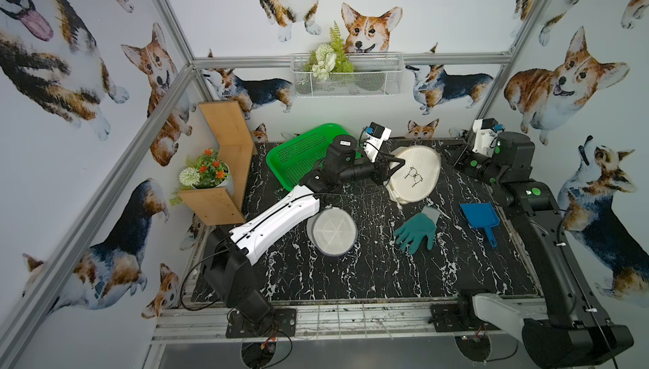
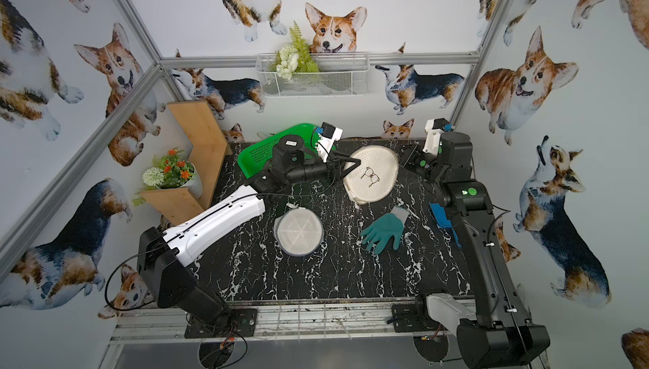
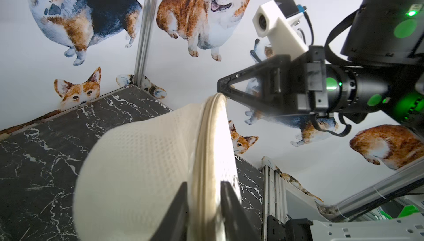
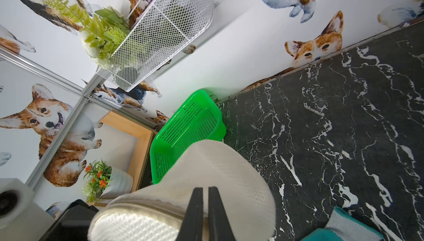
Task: Turn the laundry bag inside out
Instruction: Zip the zipper on the laundry bag, then place the laundry bag at the center of the board, then reset both arms
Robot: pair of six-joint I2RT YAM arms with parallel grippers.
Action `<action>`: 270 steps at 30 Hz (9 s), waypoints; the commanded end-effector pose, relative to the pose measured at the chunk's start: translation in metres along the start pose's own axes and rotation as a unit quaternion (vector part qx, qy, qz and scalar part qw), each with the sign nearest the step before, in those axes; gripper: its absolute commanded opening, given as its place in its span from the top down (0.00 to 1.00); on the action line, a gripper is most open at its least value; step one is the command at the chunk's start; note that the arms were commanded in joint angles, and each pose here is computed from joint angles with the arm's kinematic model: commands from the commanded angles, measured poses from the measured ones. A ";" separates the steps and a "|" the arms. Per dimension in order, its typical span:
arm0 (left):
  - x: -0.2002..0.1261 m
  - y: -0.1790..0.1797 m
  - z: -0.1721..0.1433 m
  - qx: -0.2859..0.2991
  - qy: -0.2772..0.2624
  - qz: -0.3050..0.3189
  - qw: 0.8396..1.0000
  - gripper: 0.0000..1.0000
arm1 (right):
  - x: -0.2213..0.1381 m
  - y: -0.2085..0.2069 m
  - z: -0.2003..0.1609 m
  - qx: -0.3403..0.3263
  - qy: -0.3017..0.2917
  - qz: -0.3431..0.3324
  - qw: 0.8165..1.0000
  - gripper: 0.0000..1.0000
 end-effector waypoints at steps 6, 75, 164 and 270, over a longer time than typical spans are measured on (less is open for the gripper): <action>0.013 0.002 -0.022 0.080 0.094 0.061 0.990 0.26 | 0.004 0.026 0.004 -0.026 0.017 0.069 0.997 1.00; 0.039 -0.023 -0.009 0.121 0.093 0.047 0.987 0.31 | -0.011 0.017 -0.015 -0.080 0.049 0.056 0.994 1.00; 0.056 -0.037 -0.011 0.098 0.074 -0.043 0.991 1.00 | -0.021 0.017 -0.010 -0.078 0.043 0.044 0.995 1.00; -0.274 0.213 -0.227 0.093 -0.092 0.549 0.825 0.00 | 0.063 -0.220 -0.160 -0.274 -0.176 -0.160 0.932 0.00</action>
Point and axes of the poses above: each gripper's point midway between its finger pads, its own x axis out along the fingers, its own y axis along the line the jaws close on, z = x × y, the point moved 7 cm from there along -x, back along the fingers, and after that the axes turned 2 degrees about x, right-handed, at the moved point
